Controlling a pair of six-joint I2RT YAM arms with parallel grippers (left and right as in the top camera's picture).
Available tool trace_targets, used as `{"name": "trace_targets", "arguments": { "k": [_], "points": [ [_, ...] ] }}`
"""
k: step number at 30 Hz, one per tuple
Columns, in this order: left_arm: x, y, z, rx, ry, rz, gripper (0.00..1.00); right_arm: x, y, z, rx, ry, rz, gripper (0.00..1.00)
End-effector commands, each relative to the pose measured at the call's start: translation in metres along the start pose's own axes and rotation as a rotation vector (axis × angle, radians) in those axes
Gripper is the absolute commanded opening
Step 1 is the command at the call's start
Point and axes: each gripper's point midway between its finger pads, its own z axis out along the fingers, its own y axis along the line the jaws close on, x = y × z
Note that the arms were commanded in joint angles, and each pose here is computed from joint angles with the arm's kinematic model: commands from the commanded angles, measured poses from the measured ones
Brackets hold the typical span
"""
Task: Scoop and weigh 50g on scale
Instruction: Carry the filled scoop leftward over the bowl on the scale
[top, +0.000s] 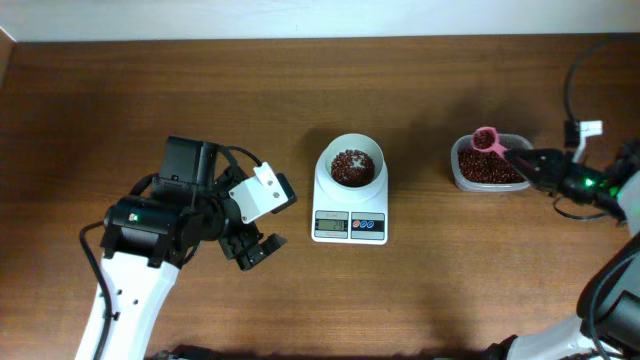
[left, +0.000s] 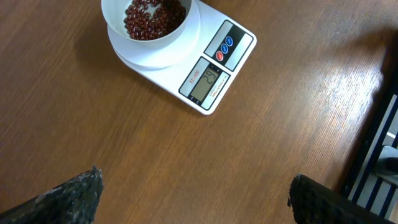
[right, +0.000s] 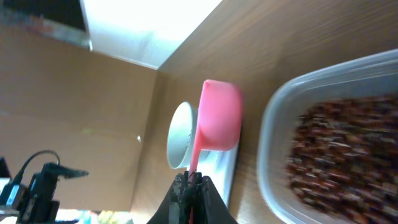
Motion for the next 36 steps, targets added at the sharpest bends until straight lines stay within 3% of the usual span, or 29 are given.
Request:
{"name": "trace_targets", "arguments": {
  "k": [1,11,16,23,36],
  "points": [
    [0.000,0.000,0.000,0.001,-0.002,-0.012,0.99,0.010,0.024,0.024,-0.066,0.062,-0.047,0.04],
    [0.000,0.000,0.000,0.001,-0.002,-0.012,0.99,0.069,0.083,0.097,-0.243,0.312,-0.069,0.04],
    [0.000,0.000,0.000,0.001,-0.002,-0.012,0.99,0.097,0.083,0.121,-0.181,0.424,-0.120,0.04],
    [0.000,0.000,0.000,0.001,-0.002,-0.012,0.99,0.096,0.087,0.136,-0.204,0.425,-0.246,0.04],
    [0.000,0.000,0.000,0.001,-0.002,-0.012,0.99,0.094,0.069,0.180,-0.012,0.436,-0.498,0.04]
  ]
}}
